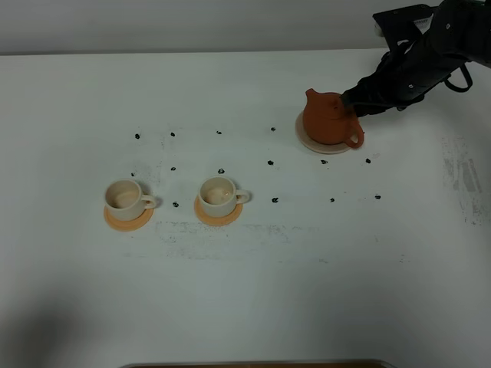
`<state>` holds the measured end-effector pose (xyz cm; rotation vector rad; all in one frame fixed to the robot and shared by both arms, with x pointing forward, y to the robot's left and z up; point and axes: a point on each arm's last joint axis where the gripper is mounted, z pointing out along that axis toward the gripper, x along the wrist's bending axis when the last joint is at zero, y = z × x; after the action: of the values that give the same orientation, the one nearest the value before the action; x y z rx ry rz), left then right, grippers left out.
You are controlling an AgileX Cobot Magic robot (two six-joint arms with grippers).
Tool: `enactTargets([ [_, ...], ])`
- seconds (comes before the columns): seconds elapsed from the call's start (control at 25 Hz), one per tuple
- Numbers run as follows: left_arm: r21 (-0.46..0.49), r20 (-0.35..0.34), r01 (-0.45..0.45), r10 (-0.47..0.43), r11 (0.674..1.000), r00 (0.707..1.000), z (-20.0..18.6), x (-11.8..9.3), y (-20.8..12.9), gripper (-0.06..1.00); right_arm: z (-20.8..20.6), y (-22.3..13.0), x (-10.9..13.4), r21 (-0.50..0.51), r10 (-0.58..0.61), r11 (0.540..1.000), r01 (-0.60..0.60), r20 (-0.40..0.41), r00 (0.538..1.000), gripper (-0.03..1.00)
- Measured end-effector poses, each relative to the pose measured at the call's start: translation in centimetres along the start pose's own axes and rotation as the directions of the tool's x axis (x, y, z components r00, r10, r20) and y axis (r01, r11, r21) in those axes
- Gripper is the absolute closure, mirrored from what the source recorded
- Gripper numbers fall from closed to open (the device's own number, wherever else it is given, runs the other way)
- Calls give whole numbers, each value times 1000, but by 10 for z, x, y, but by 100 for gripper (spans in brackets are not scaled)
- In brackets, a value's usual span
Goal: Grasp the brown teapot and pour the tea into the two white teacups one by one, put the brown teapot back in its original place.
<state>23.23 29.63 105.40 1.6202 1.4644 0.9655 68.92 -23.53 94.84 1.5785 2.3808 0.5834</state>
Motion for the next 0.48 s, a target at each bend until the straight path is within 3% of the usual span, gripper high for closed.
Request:
enactTargets([
  [0.32, 0, 0, 0, 0, 1000, 1000, 0, 0, 0, 51, -28, 2, -7, 3, -25, 1000, 25, 64, 998, 51],
  [0.48, 0, 0, 0, 0, 1000, 1000, 0, 0, 0, 51, -44, -7, -1, -61, -16, 998, 22, 94, 995, 51],
])
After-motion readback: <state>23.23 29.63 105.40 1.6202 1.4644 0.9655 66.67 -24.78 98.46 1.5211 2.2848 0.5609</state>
